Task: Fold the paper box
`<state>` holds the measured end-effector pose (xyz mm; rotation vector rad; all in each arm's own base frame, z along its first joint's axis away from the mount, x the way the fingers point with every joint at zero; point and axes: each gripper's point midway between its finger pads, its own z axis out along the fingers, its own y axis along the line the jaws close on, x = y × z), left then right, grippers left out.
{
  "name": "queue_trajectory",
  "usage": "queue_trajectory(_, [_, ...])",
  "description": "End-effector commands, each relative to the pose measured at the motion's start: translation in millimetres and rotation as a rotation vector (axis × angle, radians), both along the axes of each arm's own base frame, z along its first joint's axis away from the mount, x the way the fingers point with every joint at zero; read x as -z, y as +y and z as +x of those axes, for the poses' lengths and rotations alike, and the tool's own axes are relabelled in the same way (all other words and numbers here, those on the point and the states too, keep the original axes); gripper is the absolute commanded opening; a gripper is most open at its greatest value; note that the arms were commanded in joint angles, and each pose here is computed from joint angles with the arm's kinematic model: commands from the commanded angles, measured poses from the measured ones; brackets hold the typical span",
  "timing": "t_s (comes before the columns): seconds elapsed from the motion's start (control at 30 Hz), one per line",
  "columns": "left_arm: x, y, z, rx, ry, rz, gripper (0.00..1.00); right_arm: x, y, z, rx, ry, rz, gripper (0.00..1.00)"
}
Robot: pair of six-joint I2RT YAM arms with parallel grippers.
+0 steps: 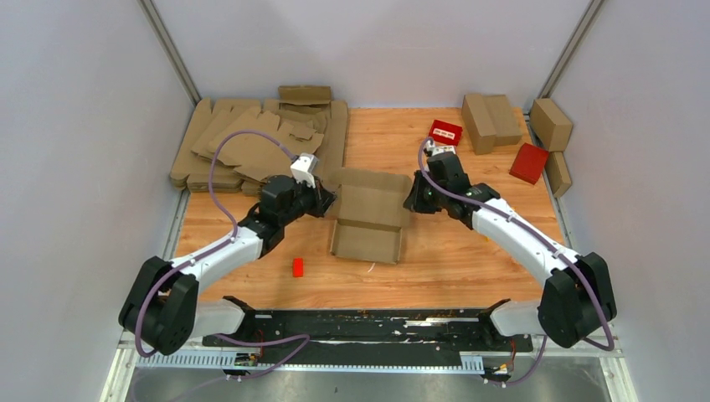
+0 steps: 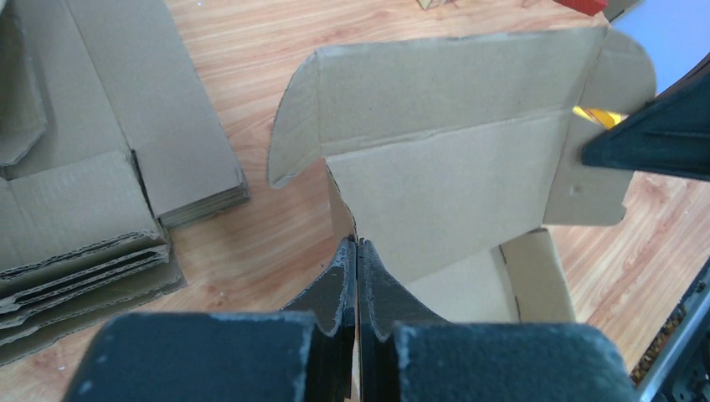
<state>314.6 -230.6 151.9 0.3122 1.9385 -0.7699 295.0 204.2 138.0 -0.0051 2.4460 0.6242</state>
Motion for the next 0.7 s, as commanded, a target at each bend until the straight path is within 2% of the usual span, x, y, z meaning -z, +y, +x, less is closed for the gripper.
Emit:
queue_trajectory(0.0, [-20.4,-5.8,-3.0,0.0,-0.091,-0.044,0.0,-39.2,-2.6,35.7,0.097,-0.208,-0.103,0.0])
queue_trajectory(0.17, [-21.8,-4.9,-2.7,-0.057,-0.155,-0.047,0.0,-50.3,10.8,53.2,0.149,-0.38,-0.064,0.0])
queue_trajectory(0.3, [-23.3,-8.5,-1.9,-0.086,-0.232,-0.052,0.0,-41.6,16.5,67.9,0.201,-0.432,-0.075,0.0])
queue_trajectory(0.5, [-36.9,5.7,18.5,-0.238,-0.335,-0.091,0.0,-51.1,14.1,95.5,0.311,-0.541,-0.098,0.0])
queue_trajectory(0.67, [-57.9,0.5,40.6,-0.281,-0.398,-0.102,0.0,-67.1,13.5,112.6,0.348,-0.654,-0.087,0.0])
